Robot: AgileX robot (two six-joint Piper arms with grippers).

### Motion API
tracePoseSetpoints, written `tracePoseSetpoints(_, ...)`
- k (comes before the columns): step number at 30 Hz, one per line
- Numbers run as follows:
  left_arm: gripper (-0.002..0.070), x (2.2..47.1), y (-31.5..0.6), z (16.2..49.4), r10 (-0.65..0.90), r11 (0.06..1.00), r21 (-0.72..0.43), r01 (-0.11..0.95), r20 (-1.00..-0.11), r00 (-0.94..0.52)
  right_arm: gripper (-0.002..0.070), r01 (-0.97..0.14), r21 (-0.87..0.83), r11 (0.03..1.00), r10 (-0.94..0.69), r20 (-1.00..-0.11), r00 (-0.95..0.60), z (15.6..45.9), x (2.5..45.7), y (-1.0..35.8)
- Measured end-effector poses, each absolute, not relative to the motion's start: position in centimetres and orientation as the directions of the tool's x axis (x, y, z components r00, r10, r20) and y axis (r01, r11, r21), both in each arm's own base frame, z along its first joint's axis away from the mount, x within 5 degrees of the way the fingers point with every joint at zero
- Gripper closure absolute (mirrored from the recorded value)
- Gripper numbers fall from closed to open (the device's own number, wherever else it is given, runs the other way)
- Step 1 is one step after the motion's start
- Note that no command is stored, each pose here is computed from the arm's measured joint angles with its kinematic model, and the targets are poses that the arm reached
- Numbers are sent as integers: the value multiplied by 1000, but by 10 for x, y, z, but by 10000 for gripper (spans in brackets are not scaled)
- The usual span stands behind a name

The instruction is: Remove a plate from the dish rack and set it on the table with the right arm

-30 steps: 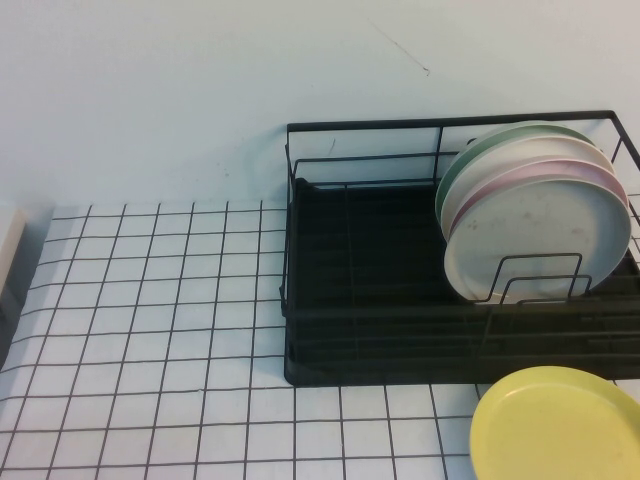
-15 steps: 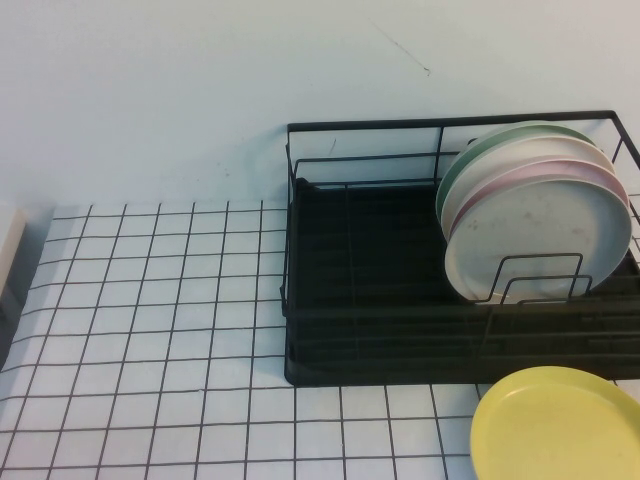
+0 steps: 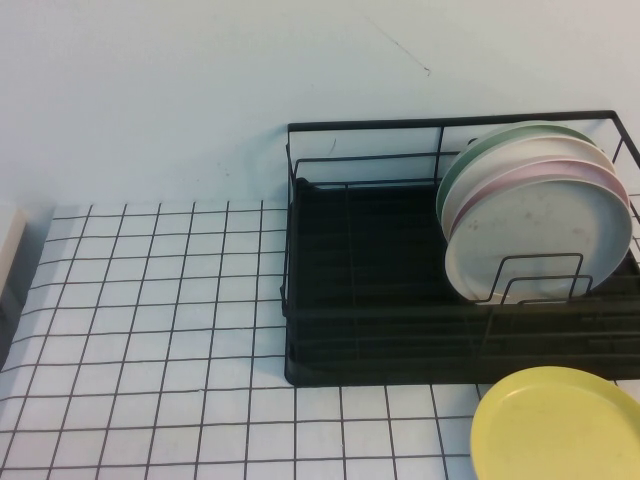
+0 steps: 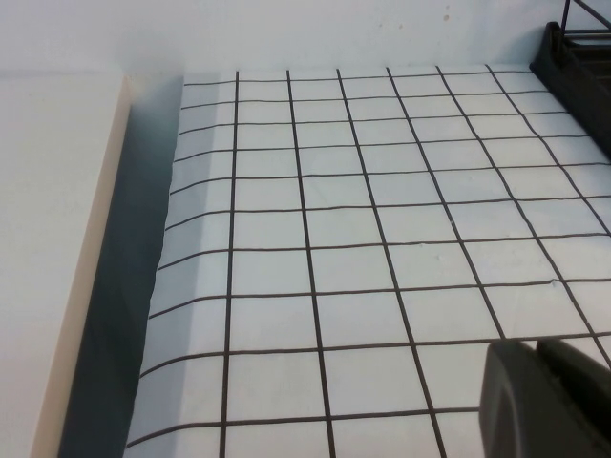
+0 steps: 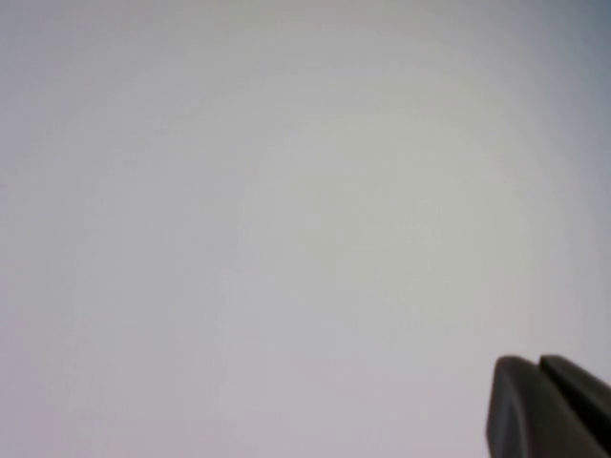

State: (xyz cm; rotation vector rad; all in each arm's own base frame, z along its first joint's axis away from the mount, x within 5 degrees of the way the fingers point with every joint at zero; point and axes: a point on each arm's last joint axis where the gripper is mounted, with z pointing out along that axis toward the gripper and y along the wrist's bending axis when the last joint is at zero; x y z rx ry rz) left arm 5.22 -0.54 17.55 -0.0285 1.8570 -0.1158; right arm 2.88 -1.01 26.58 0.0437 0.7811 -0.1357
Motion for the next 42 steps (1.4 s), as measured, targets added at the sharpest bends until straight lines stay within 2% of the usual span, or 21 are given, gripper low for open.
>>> tracePoseSetpoints(4, 678, 52, -5, 175, -79, 995, -95, 40, -955, -286, 680, 141, -138, 980, -193, -827, 529, 283, 33, -6)
tracePoseSetpoints(7, 678, 52, -5, 175, -79, 995, -95, 40, -955, -286, 680, 106, -266, 958, -286, -863, 417, 309, 32, -1)
tracePoseSetpoints(12, 678, 52, -5, 175, -79, 995, -95, 40, -955, -286, 680, -151, -310, 939, -304, -951, 57, 339, 56, 13)
tracePoseSetpoints(16, 678, 52, -5, 175, -79, 995, -95, 40, -955, -286, 680, -345, -312, 885, -402, -887, -228, 352, 96, 22)
tracePoseSetpoints(19, 678, 52, -5, 175, -79, 995, -95, 40, -955, -286, 680, -468, -344, 814, -521, -788, -328, 354, 131, 27)
tracePoseSetpoints(25, 678, 52, -5, 175, -75, 995, -90, 41, -955, -285, 666, -651, -445, 615, -729, -636, -253, 348, 198, 35)
tracePoseSetpoints(27, 678, 52, -5, 175, -75, 995, -90, 41, -955, -285, 628, -696, -465, 547, -771, -604, -202, 342, 214, 38)
tracePoseSetpoints(30, 678, 52, -5, 175, -75, 995, -90, 41, -955, -285, 498, -734, -492, 469, -811, -569, -137, 331, 233, 42)
tracePoseSetpoints(32, 678, 52, -5, 175, -75, 995, -90, 41, -955, -285, 387, -736, -505, 450, -823, -554, -123, 322, 246, 42)
tracePoseSetpoints(35, 678, 52, -5, 175, -75, 995, -90, 41, -955, -285, 293, -733, -505, 456, -828, -543, -141, 307, 265, 42)
tracePoseSetpoints(42, 678, 52, -5, 175, -75, 995, -90, 41, -955, -285, 279, -747, -493, 445, -847, -503, -172, 275, 302, 41)
